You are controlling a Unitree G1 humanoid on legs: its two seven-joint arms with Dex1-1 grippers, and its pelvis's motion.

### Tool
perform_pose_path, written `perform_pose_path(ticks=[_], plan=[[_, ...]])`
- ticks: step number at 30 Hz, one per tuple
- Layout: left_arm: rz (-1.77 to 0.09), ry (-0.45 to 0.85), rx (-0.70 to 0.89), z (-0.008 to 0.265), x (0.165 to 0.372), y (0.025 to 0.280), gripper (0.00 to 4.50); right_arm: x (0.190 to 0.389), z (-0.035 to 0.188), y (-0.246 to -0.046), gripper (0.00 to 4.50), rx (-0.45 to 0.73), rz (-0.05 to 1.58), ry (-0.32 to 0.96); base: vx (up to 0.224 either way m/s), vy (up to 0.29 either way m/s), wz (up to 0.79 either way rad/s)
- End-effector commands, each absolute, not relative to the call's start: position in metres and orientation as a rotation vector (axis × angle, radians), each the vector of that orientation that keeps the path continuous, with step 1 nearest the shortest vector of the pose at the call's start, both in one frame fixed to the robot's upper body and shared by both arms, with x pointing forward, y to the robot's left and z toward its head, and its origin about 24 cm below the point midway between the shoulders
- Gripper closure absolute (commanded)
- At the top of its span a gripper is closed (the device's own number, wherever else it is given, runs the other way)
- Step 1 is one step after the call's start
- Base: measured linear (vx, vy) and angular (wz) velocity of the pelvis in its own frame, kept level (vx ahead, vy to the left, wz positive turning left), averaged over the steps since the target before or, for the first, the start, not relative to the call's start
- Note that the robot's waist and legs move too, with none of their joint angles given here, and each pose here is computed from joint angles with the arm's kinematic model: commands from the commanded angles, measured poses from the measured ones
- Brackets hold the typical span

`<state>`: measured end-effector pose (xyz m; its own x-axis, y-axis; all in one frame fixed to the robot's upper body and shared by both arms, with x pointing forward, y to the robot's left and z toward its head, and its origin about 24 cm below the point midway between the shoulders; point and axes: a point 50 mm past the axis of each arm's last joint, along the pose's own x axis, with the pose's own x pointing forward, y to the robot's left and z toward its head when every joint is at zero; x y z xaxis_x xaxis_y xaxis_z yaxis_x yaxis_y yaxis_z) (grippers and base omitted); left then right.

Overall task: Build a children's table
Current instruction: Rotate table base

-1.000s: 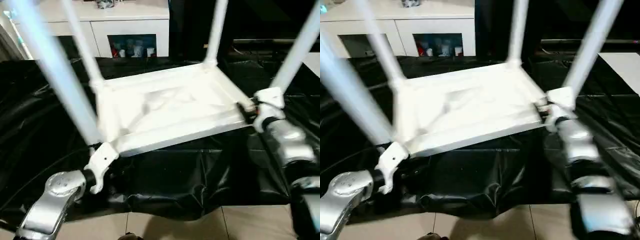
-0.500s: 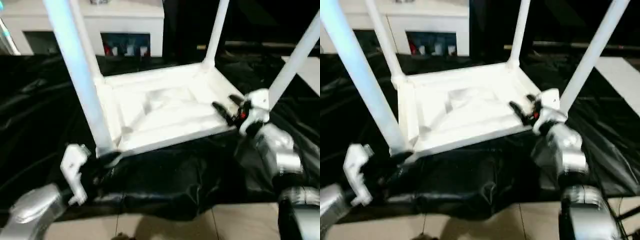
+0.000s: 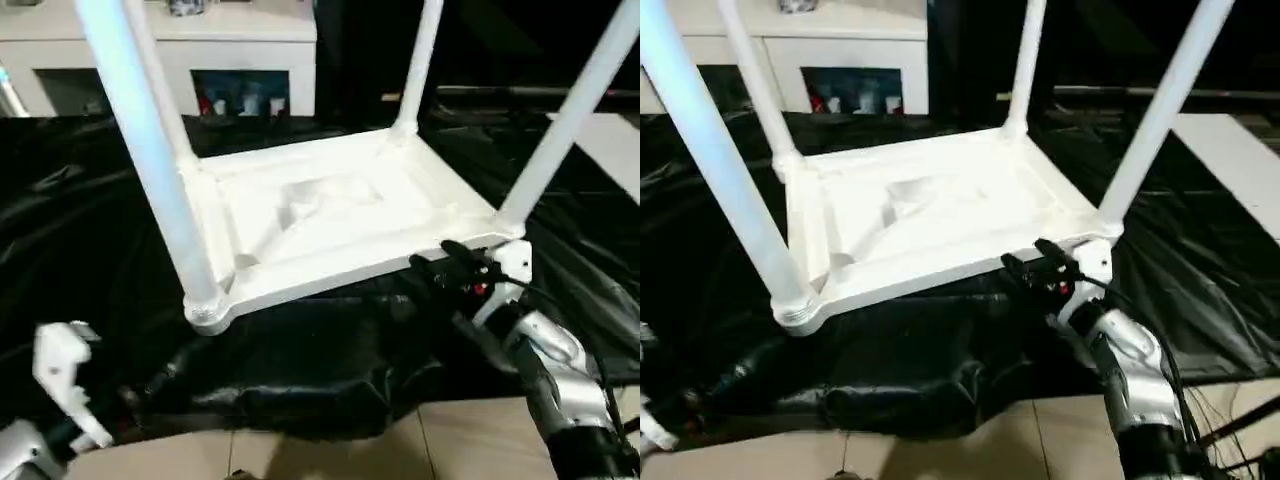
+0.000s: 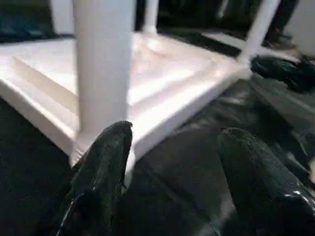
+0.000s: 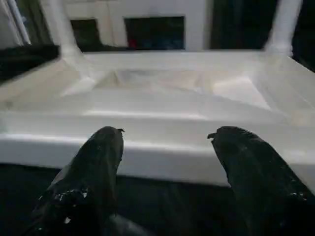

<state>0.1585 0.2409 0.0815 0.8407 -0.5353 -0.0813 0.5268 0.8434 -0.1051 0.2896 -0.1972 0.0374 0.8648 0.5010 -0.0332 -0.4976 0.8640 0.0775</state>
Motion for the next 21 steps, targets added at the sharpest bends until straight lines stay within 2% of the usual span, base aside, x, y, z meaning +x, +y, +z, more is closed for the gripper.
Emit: perform_pose_path(ticks=[1, 4, 9, 12, 14, 16, 18, 21], plan=[[-0.478, 0.045, -0.044, 0.088, 0.165, 0.249, 0.99, 0.293, 0.033, -0.200, 1.18, 0.014, 0.458, 0.106, 0.000, 0.000, 0.00], [-0.439, -0.020, -0.061, 0.091, 0.185, 0.246, 0.80, 0.302, 0.034, -0.196, 1.18, 0.012, 0.395, 0.118, -0.020, 0.002, -0.01], [-0.410, -0.011, -0.050, 0.087, 0.201, 0.246, 0.51, 0.304, 0.030, -0.188, 1.18, 0.008, 0.391, 0.150, -0.012, 0.001, -0.01], [-0.411, -0.007, -0.038, 0.087, 0.208, 0.247, 0.18, 0.304, 0.028, -0.185, 1.18, 0.008, 0.386, 0.163, 0.000, 0.000, 0.00], [-0.421, -0.015, -0.046, 0.088, 0.214, 0.245, 0.16, 0.305, 0.026, -0.186, 1.18, 0.027, 0.371, 0.176, 0.000, 0.000, 0.00], [-0.411, -0.026, -0.063, 0.090, 0.228, 0.244, 0.07, 0.308, 0.020, -0.190, 1.18, 0.001, 0.322, 0.223, 0.000, 0.000, 0.00], [-0.415, -0.031, -0.066, 0.091, 0.232, 0.243, 0.07, 0.310, 0.019, -0.192, 1.18, -0.012, 0.302, 0.234, 0.000, 0.000, 0.00], [-0.426, -0.058, -0.111, 0.097, 0.248, 0.241, 0.07, 0.317, 0.019, -0.196, 1.18, -0.023, 0.245, 0.249, 0.000, 0.000, 0.00]])
